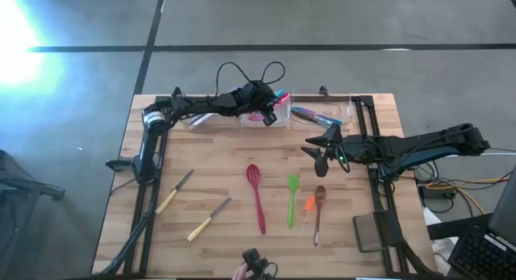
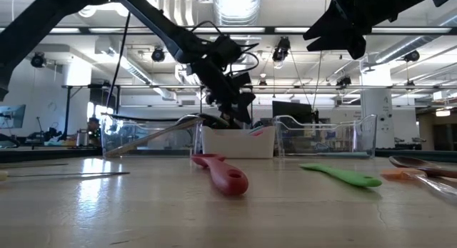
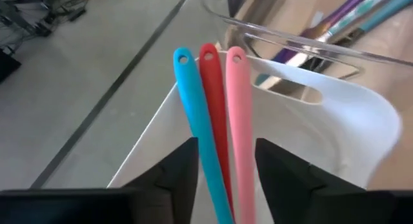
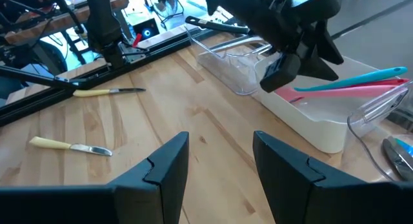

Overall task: Pick & Place Kitchen Items
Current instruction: Put the left yellow table knife into the right transparent bin

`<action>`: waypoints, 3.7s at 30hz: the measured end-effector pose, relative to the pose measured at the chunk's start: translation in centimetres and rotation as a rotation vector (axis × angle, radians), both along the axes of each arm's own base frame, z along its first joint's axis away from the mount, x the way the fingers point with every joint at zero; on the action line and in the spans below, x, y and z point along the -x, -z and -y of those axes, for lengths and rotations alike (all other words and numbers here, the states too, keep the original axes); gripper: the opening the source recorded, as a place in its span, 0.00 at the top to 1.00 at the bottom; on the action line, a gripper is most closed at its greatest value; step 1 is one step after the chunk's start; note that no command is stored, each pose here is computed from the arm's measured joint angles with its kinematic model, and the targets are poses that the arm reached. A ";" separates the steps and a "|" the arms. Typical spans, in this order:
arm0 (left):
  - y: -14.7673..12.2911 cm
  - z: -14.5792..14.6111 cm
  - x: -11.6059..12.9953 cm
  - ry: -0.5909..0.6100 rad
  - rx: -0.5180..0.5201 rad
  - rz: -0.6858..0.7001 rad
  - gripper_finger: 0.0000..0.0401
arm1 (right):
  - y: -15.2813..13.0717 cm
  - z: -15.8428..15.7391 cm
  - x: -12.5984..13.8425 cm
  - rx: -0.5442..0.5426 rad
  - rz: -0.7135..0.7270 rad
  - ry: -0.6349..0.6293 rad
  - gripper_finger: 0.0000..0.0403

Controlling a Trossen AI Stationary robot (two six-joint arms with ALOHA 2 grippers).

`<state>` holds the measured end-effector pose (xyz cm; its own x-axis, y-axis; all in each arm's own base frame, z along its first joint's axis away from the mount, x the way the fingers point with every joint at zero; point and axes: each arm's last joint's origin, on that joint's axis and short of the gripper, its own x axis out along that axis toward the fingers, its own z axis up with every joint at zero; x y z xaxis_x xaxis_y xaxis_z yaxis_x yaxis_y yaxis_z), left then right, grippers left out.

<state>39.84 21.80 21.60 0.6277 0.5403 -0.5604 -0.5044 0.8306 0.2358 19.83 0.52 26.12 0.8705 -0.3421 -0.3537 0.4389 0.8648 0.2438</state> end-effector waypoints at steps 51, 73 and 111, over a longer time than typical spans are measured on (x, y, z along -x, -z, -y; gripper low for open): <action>-5.9 9.1 21.3 -0.397 0.083 -0.615 0.58 | 0.5 0.0 0.0 -0.020 0.001 -0.004 0.59; -1.2 6.9 20.7 -0.356 0.108 -0.632 0.58 | 0.7 0.0 0.1 -0.019 -0.007 -0.004 0.59; -6.6 17.0 27.2 -0.169 0.725 -0.359 0.58 | 0.8 0.0 0.1 -0.023 -0.010 -0.001 0.59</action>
